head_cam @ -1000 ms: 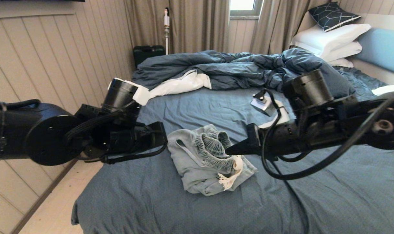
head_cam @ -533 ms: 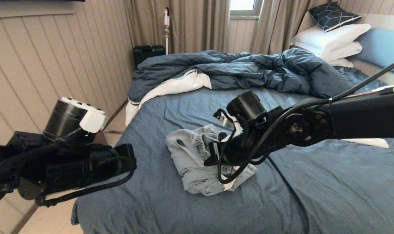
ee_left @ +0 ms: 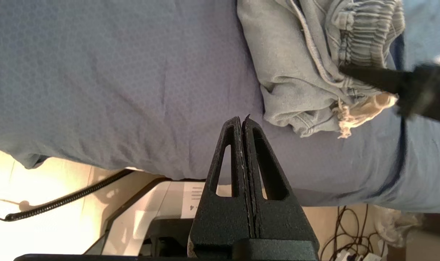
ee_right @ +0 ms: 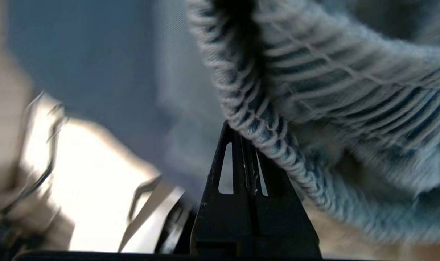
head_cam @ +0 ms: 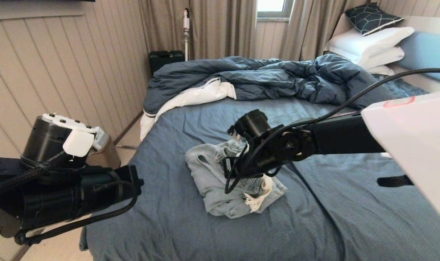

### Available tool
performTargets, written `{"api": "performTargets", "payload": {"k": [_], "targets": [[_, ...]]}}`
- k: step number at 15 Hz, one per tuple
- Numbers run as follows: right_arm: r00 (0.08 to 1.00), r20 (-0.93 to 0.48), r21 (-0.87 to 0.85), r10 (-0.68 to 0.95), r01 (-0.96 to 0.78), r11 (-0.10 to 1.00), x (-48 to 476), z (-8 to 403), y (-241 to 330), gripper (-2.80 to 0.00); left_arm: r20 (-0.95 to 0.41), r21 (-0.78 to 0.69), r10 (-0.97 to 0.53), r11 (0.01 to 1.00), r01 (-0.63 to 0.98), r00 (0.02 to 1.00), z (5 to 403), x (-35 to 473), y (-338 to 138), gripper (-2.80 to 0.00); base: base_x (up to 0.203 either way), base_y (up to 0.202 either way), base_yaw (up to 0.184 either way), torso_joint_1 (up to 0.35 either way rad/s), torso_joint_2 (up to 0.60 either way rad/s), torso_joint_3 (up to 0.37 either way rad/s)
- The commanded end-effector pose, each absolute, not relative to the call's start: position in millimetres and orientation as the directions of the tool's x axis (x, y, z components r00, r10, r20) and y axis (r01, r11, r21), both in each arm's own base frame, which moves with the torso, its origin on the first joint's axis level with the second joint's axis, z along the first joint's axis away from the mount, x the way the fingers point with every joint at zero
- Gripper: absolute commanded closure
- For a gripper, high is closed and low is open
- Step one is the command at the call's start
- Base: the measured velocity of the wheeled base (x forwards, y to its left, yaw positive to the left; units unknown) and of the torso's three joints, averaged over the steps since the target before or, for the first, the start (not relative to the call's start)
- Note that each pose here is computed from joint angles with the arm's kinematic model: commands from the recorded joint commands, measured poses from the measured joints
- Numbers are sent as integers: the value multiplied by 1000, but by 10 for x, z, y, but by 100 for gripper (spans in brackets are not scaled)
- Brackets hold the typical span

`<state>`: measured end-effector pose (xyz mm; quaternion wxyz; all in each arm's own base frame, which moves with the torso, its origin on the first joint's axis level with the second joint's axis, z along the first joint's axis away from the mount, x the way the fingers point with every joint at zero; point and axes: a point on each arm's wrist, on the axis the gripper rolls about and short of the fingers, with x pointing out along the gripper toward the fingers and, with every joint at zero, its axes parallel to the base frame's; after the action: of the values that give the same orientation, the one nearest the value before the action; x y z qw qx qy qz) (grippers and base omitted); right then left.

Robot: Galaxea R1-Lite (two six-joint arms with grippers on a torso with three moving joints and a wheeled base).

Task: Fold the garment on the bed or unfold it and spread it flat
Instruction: Fold the blue shorts

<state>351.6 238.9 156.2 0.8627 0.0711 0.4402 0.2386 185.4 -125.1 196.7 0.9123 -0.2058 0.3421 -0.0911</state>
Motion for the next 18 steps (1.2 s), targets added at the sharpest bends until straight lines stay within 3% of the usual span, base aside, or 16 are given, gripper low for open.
{"api": "performTargets", "payload": {"k": [1,9,18], "targets": [[529,-740,289,416,-309,906,3622,1427,2445,0,-591,-437,-304,899,20,747,1922,1852,-1250,0,0,0,0,0,0,0],[724,-633,306,275,-92,948,3977,1525,2502,0,-555,-464,-315,885,28,770,1917,1863,-1257,0,0,0,0,0,0,0],[746,-649,280,147,55,958,4518,1187,1961,0,-566,-458,-305,889,17,766,1874,1835,-1221,0,0,0,0,0,0,0]]}}
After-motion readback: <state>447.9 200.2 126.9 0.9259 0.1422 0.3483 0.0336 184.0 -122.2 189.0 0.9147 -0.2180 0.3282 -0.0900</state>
